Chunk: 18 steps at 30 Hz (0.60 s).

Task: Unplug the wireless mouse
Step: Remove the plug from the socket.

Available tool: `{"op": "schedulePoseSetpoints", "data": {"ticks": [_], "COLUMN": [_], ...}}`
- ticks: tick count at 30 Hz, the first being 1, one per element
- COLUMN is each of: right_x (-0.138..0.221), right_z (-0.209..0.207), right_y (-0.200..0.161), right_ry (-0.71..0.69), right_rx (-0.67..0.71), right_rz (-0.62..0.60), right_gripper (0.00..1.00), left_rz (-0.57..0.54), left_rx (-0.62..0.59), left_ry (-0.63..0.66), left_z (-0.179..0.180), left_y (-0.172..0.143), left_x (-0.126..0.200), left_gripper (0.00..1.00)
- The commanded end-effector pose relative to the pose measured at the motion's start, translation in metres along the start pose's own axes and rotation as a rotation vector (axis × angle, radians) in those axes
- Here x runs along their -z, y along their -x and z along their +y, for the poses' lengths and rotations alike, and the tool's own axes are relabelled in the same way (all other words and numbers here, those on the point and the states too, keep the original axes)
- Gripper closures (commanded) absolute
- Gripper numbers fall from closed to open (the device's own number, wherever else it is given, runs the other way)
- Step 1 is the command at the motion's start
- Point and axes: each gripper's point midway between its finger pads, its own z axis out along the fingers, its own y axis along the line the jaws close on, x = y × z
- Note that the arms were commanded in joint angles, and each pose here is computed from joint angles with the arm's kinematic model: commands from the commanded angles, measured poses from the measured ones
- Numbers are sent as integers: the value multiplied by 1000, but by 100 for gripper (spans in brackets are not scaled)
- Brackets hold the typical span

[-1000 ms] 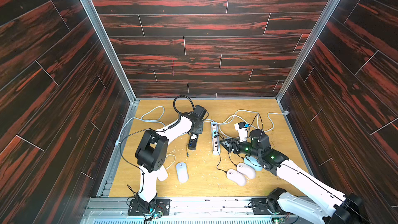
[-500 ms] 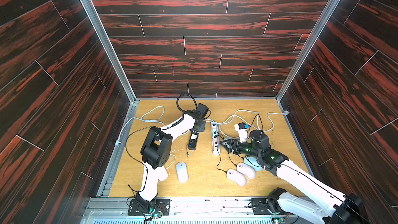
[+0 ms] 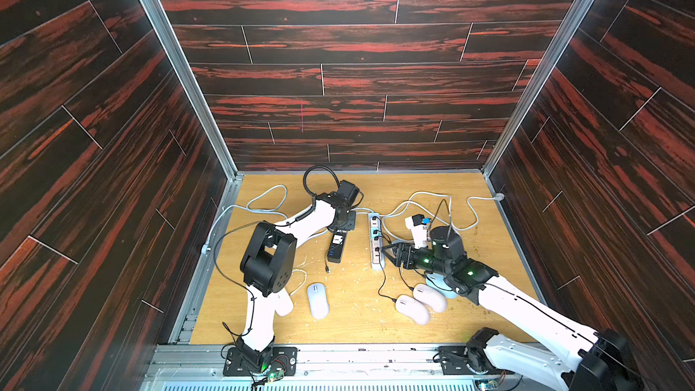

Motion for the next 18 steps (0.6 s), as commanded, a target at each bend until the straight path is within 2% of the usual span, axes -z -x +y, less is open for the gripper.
{"op": "schedulePoseSetpoints", "data": {"ticks": [1, 7, 18], "right_x": [-16, -53, -117], "right_z": [9, 19, 13], "right_y": [9, 9, 9], "right_ry": [-29, -70, -127], "right_rx": [-23, -76, -171], "right_rz": [-17, -10, 25], "right_gripper": [35, 39, 42], "left_rz": [-17, 11, 26], "left_rx": [61, 92, 130], "left_ry": [-94, -199, -275], "left_z": [6, 17, 33], "left_y": [2, -7, -15], "left_x": [19, 19, 15], "left_gripper": [100, 100, 100]}}
